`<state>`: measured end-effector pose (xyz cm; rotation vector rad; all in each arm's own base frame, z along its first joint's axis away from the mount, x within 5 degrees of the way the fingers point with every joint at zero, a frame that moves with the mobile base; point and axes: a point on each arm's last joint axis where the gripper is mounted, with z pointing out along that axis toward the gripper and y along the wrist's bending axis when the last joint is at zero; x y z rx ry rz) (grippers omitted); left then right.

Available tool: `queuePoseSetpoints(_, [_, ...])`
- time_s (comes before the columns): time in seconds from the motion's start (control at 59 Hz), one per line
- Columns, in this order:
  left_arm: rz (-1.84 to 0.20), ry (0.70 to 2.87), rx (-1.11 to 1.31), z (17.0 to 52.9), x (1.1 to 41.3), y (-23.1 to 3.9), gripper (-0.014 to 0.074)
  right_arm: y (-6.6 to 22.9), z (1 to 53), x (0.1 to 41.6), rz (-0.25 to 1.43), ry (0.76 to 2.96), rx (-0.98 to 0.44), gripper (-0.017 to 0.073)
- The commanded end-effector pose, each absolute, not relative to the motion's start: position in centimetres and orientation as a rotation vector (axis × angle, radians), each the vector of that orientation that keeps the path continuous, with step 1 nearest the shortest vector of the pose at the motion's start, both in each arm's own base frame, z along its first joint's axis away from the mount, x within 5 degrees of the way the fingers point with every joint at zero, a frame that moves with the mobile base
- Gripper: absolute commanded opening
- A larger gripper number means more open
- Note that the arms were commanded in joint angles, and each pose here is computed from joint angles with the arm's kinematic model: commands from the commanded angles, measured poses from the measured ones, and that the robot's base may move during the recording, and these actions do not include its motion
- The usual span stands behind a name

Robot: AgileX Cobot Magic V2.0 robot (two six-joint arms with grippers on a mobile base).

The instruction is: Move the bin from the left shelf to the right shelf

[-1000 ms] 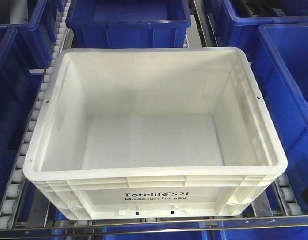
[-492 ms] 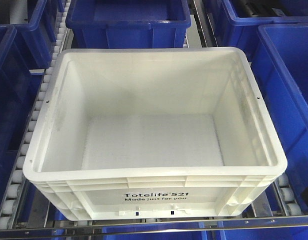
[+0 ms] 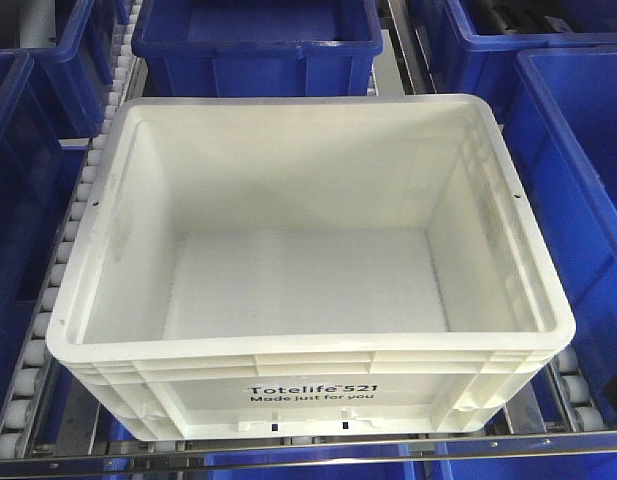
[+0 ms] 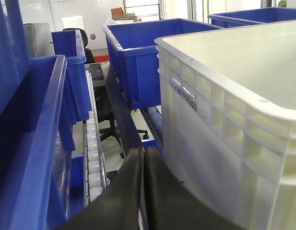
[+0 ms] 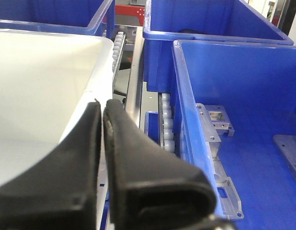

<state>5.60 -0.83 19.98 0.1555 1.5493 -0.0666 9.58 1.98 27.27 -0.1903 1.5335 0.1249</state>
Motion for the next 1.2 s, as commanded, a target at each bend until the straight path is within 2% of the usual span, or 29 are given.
queuePoseSetpoints(0.0, [-0.079, 1.486, 0.128, 20.0, 5.6, -0.7, -0.0006, 1.9, 29.0, 9.6, 0.118, 1.433, -0.172, -0.0008])
queuePoseSetpoints(0.492, [-0.079, 1.486, 0.128, 20.0, 5.6, -0.7, -0.0006, 1.9, 28.7, 9.6, 0.117, 1.439, -0.175, -0.0008])
queuePoseSetpoints(0.729, [-0.079, 1.486, 0.128, 20.0, 5.6, -0.7, -0.0006, 1.4, 23.8, 7.0, 0.101, 1.426, -0.199, -0.0008])
queuePoseSetpoints(0.848, [-0.079, 1.486, 0.128, 20.0, 5.6, -0.7, -0.0006, 1.2, 20.7, 6.0, 0.161, 1.422, -0.146, -0.0008])
queuePoseSetpoints(1.034, [-0.079, 1.486, 0.128, 20.0, 5.6, -0.7, -0.0006, 1.3, 19.6, 5.5, 0.178, 1.53, -0.168, -0.0008])
queuePoseSetpoints(1.187, [-0.079, 1.486, 0.128, 20.0, 5.6, -0.7, -0.0006, 1.3, 19.6, 5.5, 0.181, 1.525, -0.164, -0.0008])
